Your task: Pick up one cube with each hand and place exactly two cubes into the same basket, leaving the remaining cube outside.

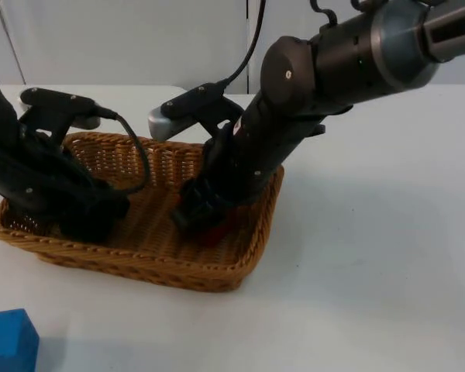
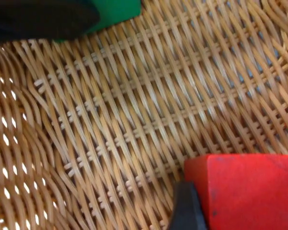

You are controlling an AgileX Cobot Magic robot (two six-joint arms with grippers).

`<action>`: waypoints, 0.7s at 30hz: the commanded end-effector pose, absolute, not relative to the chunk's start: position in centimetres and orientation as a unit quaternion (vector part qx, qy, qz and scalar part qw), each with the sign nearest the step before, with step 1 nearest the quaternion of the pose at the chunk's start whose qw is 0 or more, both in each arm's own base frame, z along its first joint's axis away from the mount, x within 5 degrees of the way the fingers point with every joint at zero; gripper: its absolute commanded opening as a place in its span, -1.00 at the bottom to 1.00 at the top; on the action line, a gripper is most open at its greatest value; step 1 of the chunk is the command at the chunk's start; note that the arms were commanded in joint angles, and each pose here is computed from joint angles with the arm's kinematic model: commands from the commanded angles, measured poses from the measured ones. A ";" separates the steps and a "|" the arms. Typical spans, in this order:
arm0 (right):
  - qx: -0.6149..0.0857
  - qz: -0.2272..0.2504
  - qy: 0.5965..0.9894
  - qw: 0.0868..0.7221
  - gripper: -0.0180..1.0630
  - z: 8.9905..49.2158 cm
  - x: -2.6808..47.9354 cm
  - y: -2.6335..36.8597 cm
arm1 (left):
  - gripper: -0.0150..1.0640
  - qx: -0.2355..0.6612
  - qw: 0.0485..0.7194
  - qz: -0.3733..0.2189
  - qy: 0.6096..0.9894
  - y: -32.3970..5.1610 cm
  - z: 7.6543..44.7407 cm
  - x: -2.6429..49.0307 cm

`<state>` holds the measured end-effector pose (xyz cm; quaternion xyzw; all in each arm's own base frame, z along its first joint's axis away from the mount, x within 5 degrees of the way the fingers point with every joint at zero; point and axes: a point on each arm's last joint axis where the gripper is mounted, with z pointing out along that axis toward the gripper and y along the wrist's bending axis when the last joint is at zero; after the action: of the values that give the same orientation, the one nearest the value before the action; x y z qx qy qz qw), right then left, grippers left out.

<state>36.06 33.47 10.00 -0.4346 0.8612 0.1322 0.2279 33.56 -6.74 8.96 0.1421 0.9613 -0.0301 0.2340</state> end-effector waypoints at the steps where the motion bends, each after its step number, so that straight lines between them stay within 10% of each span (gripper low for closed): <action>1: -0.438 0.133 0.862 0.220 -0.97 9.4 35.8 33.8 | -0.97 0.135 0.241 -0.029 0.961 -6.6 8.9 33.7; 12: -0.438 0.133 0.862 0.217 -0.28 9.4 35.7 33.8 | -0.90 0.135 0.238 -0.030 0.961 -6.7 8.9 33.7; 21: -0.439 0.132 0.861 0.220 0.19 9.6 35.7 33.8 | 0.30 0.134 0.239 -0.030 0.961 -6.7 8.9 33.7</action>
<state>36.03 33.48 9.53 -0.4338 0.8631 0.1324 0.2219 33.58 -6.73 8.92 0.1431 0.9611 -0.0295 0.2345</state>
